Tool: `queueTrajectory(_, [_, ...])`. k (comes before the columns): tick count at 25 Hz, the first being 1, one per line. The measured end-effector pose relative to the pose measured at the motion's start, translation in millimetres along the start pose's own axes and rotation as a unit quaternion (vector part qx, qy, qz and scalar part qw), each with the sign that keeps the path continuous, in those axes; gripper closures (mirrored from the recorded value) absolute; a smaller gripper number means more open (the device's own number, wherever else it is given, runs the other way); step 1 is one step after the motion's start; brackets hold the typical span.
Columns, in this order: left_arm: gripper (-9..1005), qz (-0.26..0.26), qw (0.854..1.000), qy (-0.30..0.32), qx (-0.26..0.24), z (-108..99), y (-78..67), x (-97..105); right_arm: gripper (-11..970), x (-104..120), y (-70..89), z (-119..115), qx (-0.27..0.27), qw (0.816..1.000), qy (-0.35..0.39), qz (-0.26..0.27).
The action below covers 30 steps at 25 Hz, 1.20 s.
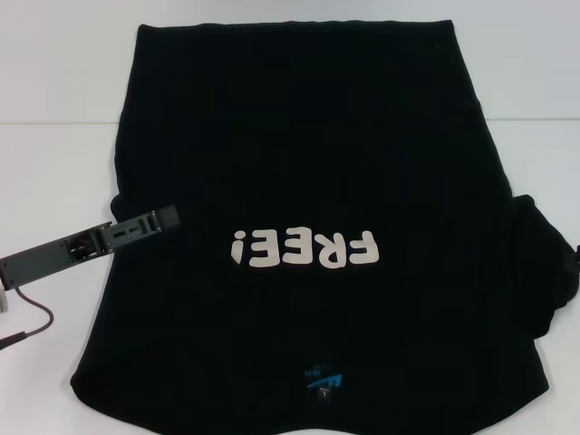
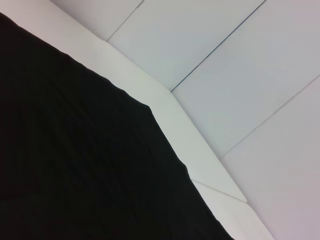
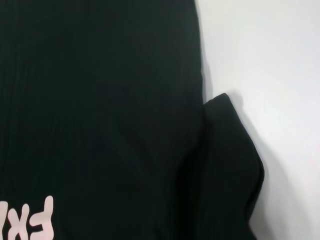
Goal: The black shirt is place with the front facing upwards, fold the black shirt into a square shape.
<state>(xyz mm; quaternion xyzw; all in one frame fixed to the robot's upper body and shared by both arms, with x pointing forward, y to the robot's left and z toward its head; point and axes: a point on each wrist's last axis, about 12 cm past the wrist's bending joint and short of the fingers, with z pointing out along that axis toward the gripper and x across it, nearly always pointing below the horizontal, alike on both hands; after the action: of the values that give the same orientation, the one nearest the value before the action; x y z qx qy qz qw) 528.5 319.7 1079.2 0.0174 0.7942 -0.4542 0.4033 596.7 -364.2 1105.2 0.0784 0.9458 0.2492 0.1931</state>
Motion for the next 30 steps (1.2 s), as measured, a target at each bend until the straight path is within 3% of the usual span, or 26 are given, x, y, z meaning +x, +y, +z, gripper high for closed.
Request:
queueTrajectory(9, [48, -0.002, 1.000, -0.003, 0.001, -0.3, 0.0, 0.2, 958, 1.9, -1.8, -0.9, 0.000, 1.000, 0.002, 0.003])
queueTrajectory(15, [48, -0.003, 1.000, -0.003, 0.001, -0.4, -0.1, 0.6, 801, 0.2, -5.0, -17.9, -0.005, 1.000, 0.002, 0.000])
queueTrajectory(20, [49, -0.003, 1.000, -0.003, 0.001, -0.5, -0.1, 0.8, 557, 4.3, -10.3, -33.5, 0.014, 0.999, 0.031, -0.013])
queueTrajectory(30, [49, -0.007, 1.000, 0.000, 0.006, 2.5, 0.2, 3.2, 507, 10.1, -16.8, -38.2, 0.042, 0.997, 0.057, -0.018])
